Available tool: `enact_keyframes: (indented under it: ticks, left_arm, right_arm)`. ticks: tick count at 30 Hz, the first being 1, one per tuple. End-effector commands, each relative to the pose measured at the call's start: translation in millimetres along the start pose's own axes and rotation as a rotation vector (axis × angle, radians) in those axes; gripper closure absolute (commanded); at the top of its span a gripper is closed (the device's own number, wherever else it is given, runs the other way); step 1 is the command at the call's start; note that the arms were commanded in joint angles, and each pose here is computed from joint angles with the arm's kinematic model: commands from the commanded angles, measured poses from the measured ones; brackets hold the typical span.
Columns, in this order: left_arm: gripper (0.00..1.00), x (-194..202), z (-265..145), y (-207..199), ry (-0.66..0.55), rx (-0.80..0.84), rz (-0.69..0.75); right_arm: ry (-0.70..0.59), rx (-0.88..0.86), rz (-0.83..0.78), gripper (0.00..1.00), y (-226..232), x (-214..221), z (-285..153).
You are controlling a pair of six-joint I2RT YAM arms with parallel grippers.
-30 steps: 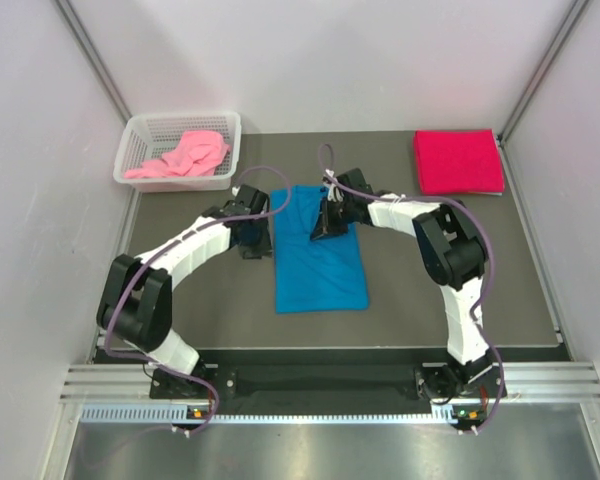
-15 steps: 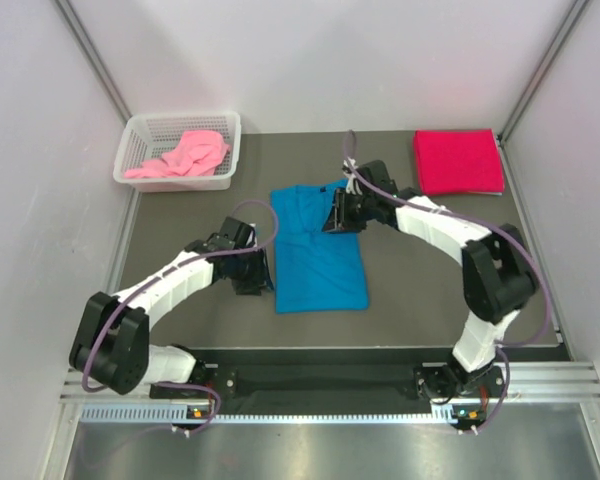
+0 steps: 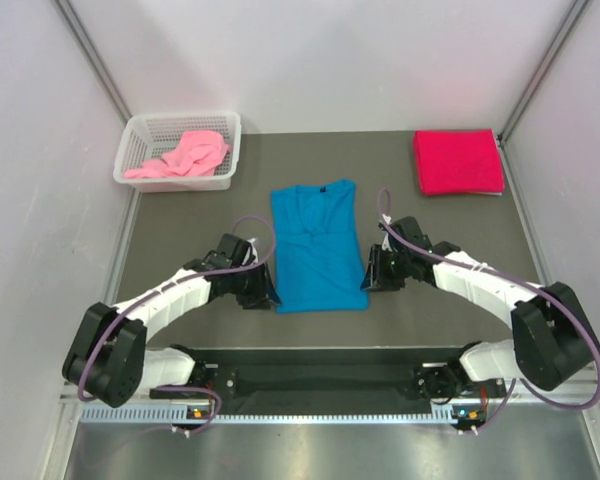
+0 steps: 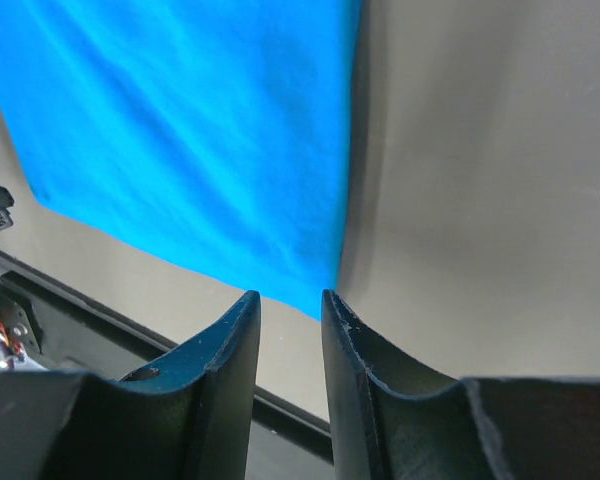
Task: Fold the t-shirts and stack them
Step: Fold the tshirt
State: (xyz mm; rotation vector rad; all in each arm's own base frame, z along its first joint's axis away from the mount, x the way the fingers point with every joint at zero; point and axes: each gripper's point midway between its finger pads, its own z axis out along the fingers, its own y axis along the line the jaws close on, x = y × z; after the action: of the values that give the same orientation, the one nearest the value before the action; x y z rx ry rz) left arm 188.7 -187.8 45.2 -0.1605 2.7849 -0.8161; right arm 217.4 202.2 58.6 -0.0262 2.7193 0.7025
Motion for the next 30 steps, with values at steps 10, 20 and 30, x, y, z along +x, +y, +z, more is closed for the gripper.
enact_keyframes:
  ticks: [10,20,30]
  left_arm:
    - [0.64,7,23,-4,0.022,0.051,0.005]
    - [1.00,14,24,6,0.025,0.011,0.014]
    - [0.73,16,6,14,-0.009,-0.068,-0.013]
  right_arm:
    - [-0.029,-0.069,-0.006,0.69,-4,13,15]
    - [-0.039,-0.115,-0.005,0.87,-8,28,20]
    - [-0.060,-0.095,0.043,0.96,-17,45,13]
